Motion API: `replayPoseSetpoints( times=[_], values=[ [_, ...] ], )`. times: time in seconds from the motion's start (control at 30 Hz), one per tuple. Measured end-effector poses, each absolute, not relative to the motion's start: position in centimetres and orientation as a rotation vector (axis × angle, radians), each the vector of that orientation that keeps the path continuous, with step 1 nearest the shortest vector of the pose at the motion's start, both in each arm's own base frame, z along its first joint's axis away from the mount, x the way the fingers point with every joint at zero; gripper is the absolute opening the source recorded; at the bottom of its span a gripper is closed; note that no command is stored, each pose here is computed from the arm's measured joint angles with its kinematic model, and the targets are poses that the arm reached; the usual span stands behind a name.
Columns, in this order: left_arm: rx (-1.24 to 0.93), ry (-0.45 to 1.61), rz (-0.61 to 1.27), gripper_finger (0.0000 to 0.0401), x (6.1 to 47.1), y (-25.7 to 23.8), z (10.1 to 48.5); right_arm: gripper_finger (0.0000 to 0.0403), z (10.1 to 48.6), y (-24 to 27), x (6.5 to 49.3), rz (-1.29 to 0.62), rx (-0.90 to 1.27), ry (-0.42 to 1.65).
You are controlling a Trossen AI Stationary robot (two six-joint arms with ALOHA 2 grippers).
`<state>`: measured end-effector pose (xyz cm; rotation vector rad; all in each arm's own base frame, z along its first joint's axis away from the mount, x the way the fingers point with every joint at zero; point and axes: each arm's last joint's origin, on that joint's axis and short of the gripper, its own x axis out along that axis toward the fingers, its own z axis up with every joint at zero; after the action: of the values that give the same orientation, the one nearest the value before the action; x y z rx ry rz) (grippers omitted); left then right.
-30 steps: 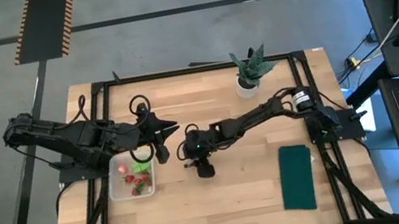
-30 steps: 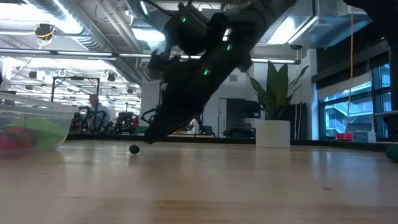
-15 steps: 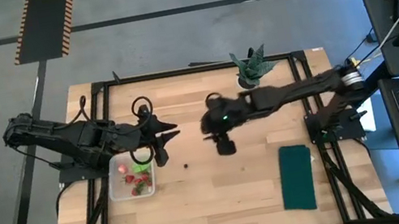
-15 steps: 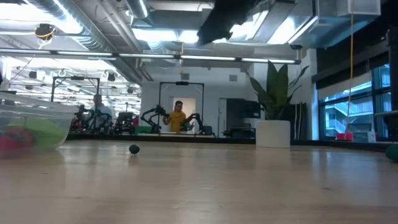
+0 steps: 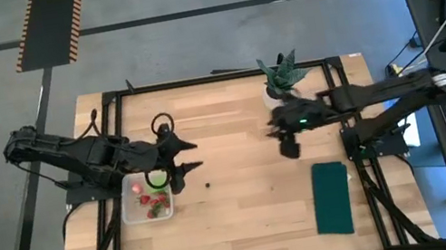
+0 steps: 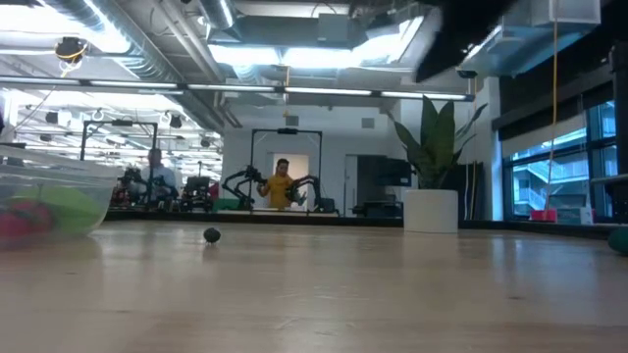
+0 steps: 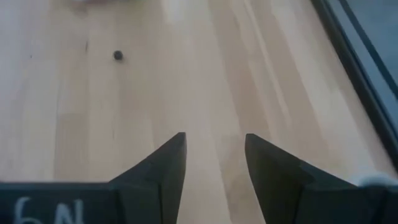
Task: Pick and placing Produce into tupperware
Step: Put the black cherry into the transparent bin
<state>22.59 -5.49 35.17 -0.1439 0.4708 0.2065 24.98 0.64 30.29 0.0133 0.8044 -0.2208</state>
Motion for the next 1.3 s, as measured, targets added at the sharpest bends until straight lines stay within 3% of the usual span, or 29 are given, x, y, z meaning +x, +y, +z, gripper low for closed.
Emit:
replayPoseSetpoints(
  times=[0.3, 0.5, 0.7, 0.97, 1.3],
  values=[
    [-0.038, 0.779, 0.231, 0.023, 24.2, -6.4, 30.8, 0.0168, 28.4, 0.5, 16.5, -0.291, 0.193, 0.544],
    [0.053, 1.043, 0.196, 0.0226, 27.5, -7.0, 25.4, 0.0168, 28.3, 0.3, 14.6, -0.275, 0.245, 0.384],
    [0.06, 1.253, 0.146, 0.0228, 29.9, -7.1, 20.1, 0.0168, 28.6, 0.3, 14.2, -0.267, 0.231, 0.363],
    [0.005, 1.245, 0.02, 0.0215, 32.1, -7.2, 17.6, 0.0168, 28.7, 0.3, 14.1, -0.265, 0.229, 0.362],
    [-0.042, 1.311, 0.018, 0.0197, 32.6, -6.2, 16.0, 0.0168, 28.6, 0.3, 14.1, -0.261, 0.203, 0.38]
  ],
)
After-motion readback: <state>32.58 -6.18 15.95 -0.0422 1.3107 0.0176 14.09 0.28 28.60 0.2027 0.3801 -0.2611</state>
